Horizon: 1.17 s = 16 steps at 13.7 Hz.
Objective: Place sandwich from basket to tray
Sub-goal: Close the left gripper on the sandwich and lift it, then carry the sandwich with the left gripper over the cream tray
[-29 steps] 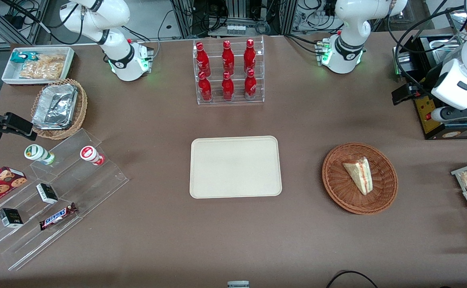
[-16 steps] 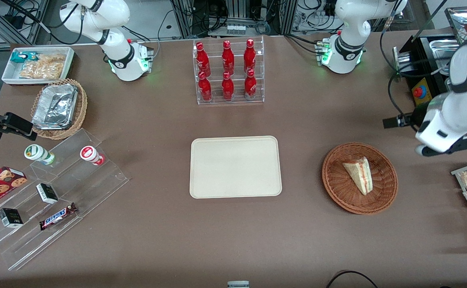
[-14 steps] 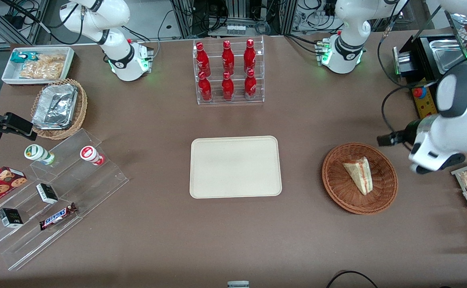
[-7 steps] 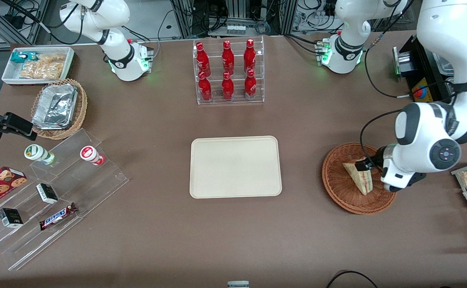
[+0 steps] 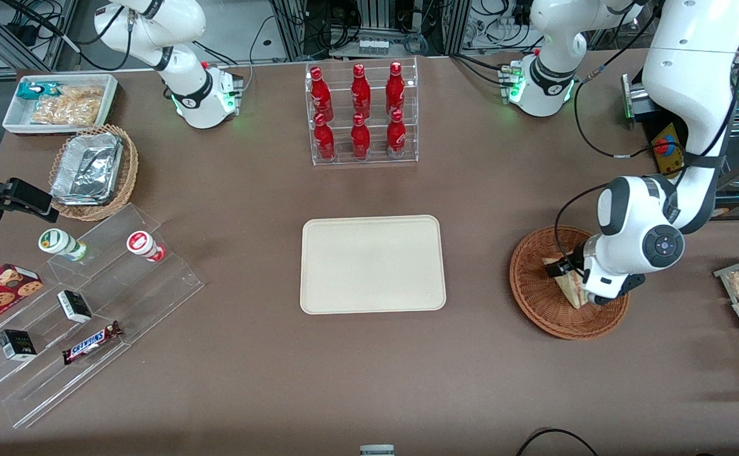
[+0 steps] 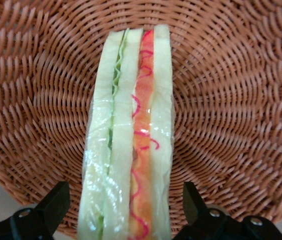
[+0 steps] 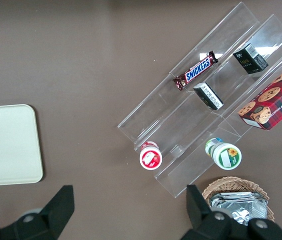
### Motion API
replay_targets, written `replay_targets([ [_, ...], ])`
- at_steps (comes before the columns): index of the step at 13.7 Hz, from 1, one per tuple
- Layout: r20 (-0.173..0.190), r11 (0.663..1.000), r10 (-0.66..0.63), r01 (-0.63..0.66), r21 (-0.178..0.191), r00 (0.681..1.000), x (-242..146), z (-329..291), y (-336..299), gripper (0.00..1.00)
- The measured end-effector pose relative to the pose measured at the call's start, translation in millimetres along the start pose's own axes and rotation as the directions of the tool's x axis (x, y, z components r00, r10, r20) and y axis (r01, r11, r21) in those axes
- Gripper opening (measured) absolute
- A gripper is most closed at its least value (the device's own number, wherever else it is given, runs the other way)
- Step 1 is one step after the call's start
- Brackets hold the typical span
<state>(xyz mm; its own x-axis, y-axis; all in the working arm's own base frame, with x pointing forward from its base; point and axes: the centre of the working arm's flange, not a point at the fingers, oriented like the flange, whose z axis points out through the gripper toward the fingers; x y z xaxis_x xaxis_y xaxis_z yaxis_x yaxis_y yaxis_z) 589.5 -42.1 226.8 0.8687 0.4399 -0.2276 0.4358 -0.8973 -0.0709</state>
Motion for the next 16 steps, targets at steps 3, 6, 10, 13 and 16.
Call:
replay_targets([
  [3,0.0,1.0,-0.015,0.015,-0.001,1.0,2.0,0.4,-1.4,0.86],
  [6,-0.014,1.0,-0.02,0.02,-0.009,1.0,5.9,-7.8,0.5,0.51],
  [10,0.003,1.0,-0.007,0.007,0.003,1.0,11.4,-50.6,13.8,0.34],
  [13,-0.044,0.999,0.036,-0.036,-0.011,0.998,-15.2,-96.9,79.2,0.28],
  [16,-0.084,0.992,0.127,-0.127,-0.004,0.988,-85.6,-104.4,176.2,0.19],
])
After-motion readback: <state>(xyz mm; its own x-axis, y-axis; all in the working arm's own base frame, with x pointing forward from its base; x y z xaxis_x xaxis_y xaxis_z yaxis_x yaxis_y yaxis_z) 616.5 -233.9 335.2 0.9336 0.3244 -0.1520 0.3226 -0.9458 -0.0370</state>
